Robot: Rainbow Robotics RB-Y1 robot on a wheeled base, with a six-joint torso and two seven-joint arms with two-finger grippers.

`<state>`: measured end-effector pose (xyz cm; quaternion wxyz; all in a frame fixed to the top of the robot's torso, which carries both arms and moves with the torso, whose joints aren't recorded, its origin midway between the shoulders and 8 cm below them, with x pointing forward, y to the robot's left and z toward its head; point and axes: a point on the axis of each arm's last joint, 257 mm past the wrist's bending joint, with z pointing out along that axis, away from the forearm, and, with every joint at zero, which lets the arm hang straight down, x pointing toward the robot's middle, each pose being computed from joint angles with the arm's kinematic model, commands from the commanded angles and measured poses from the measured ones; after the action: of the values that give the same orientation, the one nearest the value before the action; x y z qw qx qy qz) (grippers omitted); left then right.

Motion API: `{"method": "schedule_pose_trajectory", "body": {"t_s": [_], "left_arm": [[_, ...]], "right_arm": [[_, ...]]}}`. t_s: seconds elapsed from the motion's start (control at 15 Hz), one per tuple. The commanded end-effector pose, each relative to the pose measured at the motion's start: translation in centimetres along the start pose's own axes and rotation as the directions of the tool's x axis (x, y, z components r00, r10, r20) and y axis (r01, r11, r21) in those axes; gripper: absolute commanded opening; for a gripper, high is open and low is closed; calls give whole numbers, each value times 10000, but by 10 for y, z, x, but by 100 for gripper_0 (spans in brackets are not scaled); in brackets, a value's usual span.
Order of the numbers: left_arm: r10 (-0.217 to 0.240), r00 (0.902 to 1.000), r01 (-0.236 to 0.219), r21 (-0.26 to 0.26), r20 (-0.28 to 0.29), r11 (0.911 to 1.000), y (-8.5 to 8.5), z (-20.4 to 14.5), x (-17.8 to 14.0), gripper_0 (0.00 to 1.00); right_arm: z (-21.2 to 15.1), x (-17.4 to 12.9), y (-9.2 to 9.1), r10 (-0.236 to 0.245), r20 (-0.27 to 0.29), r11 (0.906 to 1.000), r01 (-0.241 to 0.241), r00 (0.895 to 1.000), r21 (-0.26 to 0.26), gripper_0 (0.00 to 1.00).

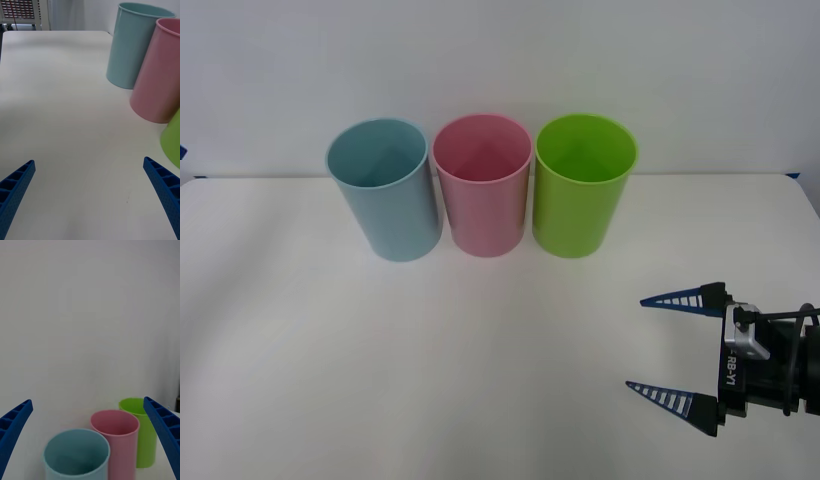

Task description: Put cans in the blue bin and PET bottles in the pink bin and trash in the green bin.

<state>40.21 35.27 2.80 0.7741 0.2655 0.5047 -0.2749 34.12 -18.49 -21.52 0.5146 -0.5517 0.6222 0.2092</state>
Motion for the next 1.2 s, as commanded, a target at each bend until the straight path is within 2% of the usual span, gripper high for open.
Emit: {"method": "schedule_pose_trajectory", "body": {"t_s": [0.07, 0.2, 0.33, 0.6, 0.73, 0.87, 1.2], "left_arm": [[-105, 9973, 104, -17, -728, 9999, -15, -33, 20, 100], [118, 9938, -137, -162, -1107, 9998, -20, -51, 34, 100], [101, 9864, -151, -291, -1640, 9995, -30, -72, 54, 100], [-544, 9717, 419, -589, -2300, 9974, -49, -103, 84, 100], [-687, 9644, 506, -768, -2553, 9958, -58, -116, 98, 100], [-641, 9573, 399, -907, -2818, 9951, -64, -127, 108, 100], [-537, 9170, 68, -1190, -3952, 9929, -90, -153, 147, 100]], "right_arm": [[0, 0, 0, 0, 0, 10000, 0, 10000, 0, 100], [0, 0, 0, 0, 0, 10000, 0, 10000, 0, 100], [0, 0, 0, 0, 0, 10000, 0, 10000, 0, 100], [0, 0, 0, 0, 0, 10000, 0, 10000, 0, 100], [0, 0, 0, 0, 0, 10000, 0, 10000, 0, 100], [0, 0, 0, 0, 0, 10000, 0, 10000, 0, 100], [0, 0, 0, 0, 0, 10000, 0, 10000, 0, 100]]}}
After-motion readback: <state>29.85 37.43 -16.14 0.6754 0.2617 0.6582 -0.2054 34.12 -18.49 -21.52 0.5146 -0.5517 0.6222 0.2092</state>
